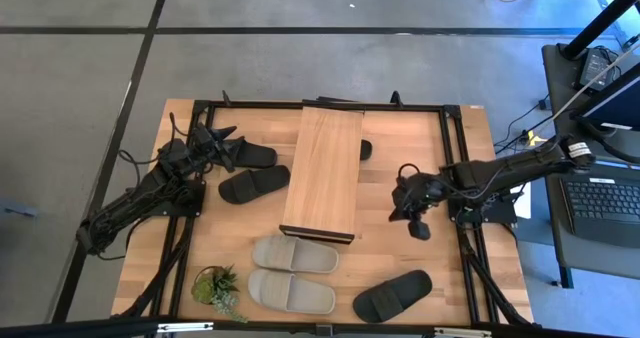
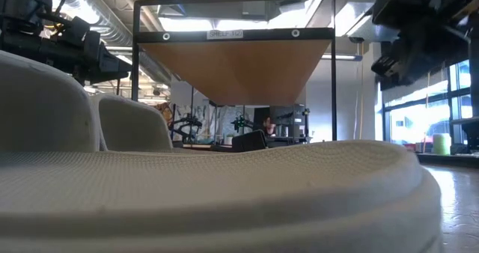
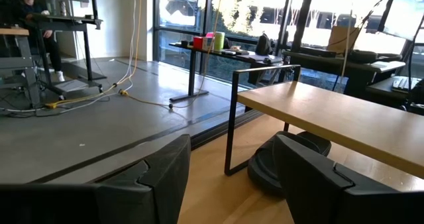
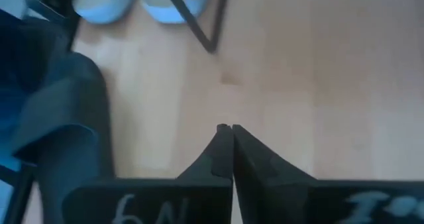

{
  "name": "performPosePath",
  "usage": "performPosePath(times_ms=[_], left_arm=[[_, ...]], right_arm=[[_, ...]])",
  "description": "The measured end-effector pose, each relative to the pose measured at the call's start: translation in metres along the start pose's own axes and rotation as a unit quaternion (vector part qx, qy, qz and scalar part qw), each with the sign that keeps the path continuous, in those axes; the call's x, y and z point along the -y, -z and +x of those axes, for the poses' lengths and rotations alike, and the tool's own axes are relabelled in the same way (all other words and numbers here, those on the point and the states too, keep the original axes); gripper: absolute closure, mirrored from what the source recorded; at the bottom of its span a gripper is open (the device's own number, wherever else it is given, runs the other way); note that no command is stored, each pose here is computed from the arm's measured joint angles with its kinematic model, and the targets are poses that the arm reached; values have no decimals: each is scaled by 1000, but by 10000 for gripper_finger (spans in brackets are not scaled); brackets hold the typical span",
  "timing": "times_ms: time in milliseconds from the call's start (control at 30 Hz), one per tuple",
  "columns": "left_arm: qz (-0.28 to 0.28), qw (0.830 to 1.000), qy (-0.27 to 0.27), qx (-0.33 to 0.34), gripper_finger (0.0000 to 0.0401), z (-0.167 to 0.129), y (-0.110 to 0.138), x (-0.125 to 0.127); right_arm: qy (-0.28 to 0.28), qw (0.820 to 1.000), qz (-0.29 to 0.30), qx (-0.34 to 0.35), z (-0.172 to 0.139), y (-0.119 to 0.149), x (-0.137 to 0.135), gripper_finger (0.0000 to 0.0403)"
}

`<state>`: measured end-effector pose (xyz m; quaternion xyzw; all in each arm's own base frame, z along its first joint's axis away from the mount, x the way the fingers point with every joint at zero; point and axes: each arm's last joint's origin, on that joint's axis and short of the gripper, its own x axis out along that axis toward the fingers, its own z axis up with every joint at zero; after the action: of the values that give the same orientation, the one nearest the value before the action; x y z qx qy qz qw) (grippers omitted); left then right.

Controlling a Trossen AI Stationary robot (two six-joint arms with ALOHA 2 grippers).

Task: Pick and place slides into the shelf
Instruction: Put the bottom right black slide under the shelf

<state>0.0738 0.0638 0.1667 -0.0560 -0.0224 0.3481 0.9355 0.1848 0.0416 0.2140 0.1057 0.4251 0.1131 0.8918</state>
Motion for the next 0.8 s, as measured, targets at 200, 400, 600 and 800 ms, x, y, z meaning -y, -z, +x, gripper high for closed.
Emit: performPosePath(times_ms=[200, 400, 600, 800], left_arm=[[0, 1000, 0, 0, 193, 0, 0, 0], [0, 1000, 0, 0, 193, 0, 0, 0], [0, 1000, 0, 0, 193, 0, 0, 0], [0, 1000, 0, 0, 193, 0, 0, 0]], right_arm=[[-35, 999, -16, 32, 1, -4, -16, 375], [-48, 998, -40, 29, 2, -2, -23, 371], [-52, 998, -40, 9, 3, 2, -26, 354], [-57, 996, -71, 0, 3, 6, -30, 276]])
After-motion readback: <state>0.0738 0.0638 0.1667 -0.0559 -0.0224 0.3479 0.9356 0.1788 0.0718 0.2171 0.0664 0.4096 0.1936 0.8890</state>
